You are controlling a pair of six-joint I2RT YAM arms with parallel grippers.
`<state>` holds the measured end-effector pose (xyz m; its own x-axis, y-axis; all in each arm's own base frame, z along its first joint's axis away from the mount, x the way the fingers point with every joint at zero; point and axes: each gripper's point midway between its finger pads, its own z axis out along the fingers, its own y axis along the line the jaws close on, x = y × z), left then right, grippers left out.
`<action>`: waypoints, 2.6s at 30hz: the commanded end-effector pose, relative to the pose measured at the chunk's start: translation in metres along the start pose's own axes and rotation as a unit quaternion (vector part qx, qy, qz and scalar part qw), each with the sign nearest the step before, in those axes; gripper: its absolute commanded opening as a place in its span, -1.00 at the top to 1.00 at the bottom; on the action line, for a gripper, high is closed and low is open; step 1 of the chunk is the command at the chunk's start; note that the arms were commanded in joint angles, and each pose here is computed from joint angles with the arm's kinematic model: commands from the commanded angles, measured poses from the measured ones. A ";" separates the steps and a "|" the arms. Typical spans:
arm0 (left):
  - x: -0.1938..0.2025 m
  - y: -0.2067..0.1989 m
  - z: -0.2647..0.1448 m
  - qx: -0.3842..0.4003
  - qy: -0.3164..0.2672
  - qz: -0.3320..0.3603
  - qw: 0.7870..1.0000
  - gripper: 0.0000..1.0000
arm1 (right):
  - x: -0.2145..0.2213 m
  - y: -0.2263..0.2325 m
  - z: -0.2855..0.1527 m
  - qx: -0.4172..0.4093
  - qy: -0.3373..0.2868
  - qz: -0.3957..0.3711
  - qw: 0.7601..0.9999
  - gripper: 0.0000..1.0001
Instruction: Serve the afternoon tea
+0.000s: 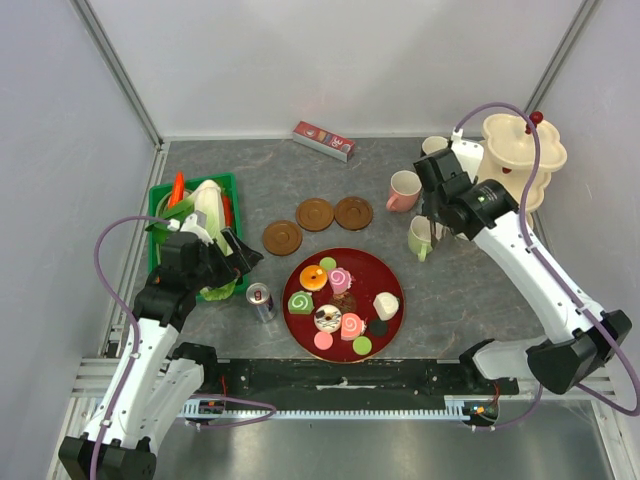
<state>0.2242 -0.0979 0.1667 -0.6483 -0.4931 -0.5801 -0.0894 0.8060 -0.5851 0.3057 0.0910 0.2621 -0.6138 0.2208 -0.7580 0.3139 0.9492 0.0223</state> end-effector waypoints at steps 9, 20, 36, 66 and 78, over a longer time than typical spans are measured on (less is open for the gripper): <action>-0.003 -0.011 -0.001 0.027 -0.004 -0.005 1.000 -0.98 | 0.035 -0.056 0.034 0.023 0.056 0.016 0.998 0.03; -0.002 -0.009 0.000 0.024 -0.003 -0.006 1.000 -0.98 | 0.047 -0.080 0.076 0.043 0.079 0.018 0.996 0.02; -0.002 -0.008 0.001 0.022 -0.004 -0.006 1.000 -0.98 | 0.028 -0.075 0.152 0.082 0.067 0.020 0.994 -0.04; -0.002 -0.009 0.000 0.024 -0.003 -0.007 1.000 -0.98 | 0.034 -0.090 0.109 0.063 0.065 0.050 0.995 -0.43; 0.000 -0.011 0.001 0.031 0.001 -0.006 0.999 -0.98 | 0.016 -0.072 -0.004 -0.106 0.016 0.034 0.994 -0.41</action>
<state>0.2223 -0.1013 0.1657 -0.6599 -0.4890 -0.5705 -0.0787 0.8001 -0.5947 0.2897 0.0070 0.2144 -0.6316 0.3282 -0.7024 0.3415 0.9311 0.1280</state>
